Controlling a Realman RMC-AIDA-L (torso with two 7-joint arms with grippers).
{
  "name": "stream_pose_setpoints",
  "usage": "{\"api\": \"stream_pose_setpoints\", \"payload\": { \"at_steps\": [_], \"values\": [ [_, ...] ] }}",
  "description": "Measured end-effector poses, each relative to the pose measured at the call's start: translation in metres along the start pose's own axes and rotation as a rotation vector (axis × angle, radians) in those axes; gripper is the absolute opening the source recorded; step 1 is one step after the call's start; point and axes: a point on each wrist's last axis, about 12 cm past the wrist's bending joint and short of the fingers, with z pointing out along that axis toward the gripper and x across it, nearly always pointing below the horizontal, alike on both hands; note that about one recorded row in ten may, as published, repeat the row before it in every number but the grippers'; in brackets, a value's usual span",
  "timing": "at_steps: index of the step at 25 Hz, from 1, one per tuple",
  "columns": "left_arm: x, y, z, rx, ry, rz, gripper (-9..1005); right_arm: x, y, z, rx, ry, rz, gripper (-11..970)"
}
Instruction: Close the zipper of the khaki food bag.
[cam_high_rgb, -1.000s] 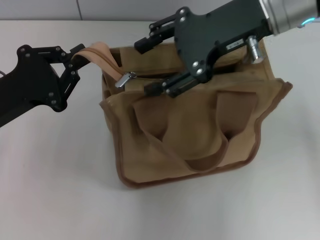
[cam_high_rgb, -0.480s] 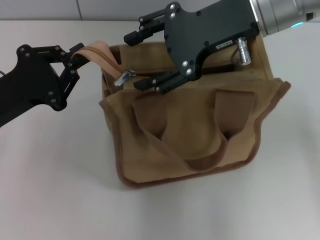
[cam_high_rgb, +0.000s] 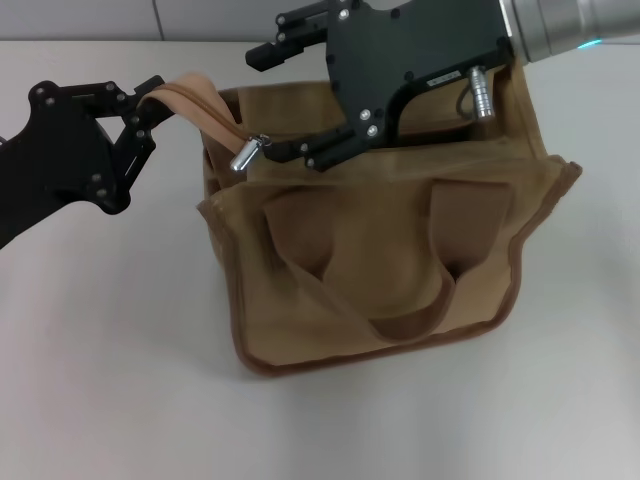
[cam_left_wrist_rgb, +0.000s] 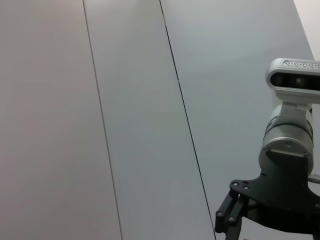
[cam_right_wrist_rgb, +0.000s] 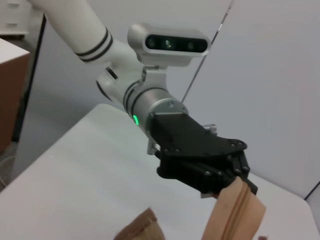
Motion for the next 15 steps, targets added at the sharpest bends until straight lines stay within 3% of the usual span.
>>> {"api": "stream_pose_setpoints", "payload": {
  "at_steps": [15],
  "values": [
    [-0.001, 0.004, 0.006, 0.006, -0.008, -0.031, 31, 0.000, 0.012, 0.014, 0.016, 0.015, -0.108, 752]
  ]
}}
